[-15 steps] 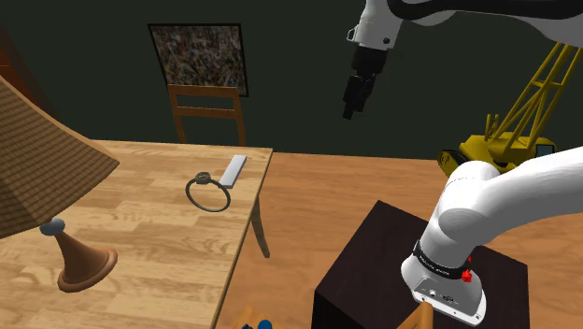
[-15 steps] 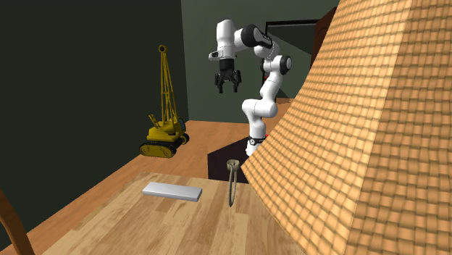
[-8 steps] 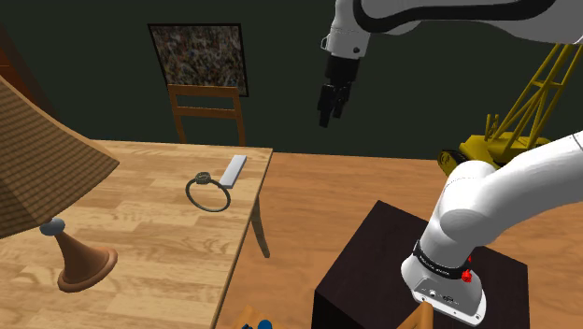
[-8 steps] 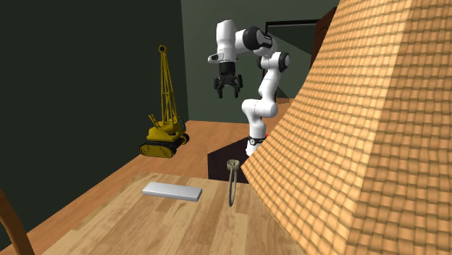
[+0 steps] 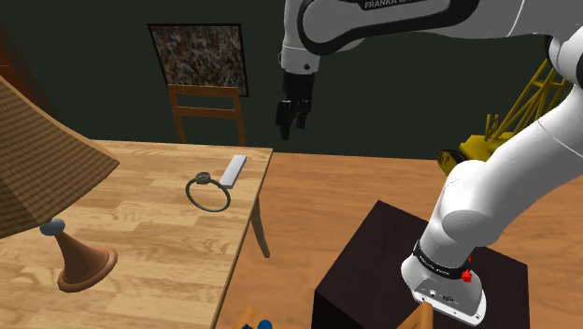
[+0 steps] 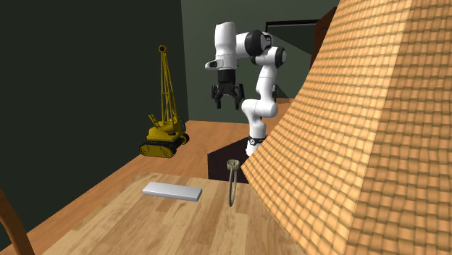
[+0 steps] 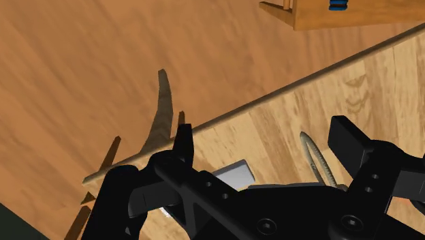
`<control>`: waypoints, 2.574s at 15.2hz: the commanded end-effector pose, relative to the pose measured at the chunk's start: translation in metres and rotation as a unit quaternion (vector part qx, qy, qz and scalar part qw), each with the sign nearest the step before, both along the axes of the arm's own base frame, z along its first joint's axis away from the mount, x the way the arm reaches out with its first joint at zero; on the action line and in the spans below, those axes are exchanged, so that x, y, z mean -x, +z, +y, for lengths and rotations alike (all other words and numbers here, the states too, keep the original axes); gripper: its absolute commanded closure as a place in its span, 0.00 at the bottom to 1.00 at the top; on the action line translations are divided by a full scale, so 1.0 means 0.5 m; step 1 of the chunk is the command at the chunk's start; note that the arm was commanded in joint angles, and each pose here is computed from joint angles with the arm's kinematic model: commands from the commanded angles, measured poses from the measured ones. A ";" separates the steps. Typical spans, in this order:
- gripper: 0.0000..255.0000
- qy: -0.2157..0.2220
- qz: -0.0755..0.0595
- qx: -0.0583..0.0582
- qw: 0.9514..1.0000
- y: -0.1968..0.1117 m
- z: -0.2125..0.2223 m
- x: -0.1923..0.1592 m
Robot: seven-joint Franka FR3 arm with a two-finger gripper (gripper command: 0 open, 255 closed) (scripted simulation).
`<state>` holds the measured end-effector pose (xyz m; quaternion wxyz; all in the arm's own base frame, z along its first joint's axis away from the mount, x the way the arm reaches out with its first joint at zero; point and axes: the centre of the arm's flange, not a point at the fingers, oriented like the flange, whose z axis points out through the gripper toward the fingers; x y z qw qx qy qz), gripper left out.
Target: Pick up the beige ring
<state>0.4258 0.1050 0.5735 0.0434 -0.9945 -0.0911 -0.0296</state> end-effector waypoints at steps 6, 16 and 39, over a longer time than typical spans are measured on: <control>0.00 0.021 0.007 0.015 1.000 -0.061 0.144 -0.127; 0.00 0.050 0.018 0.038 0.998 -0.157 0.342 -0.296; 1.00 0.059 0.021 0.045 0.997 -0.271 0.407 -0.346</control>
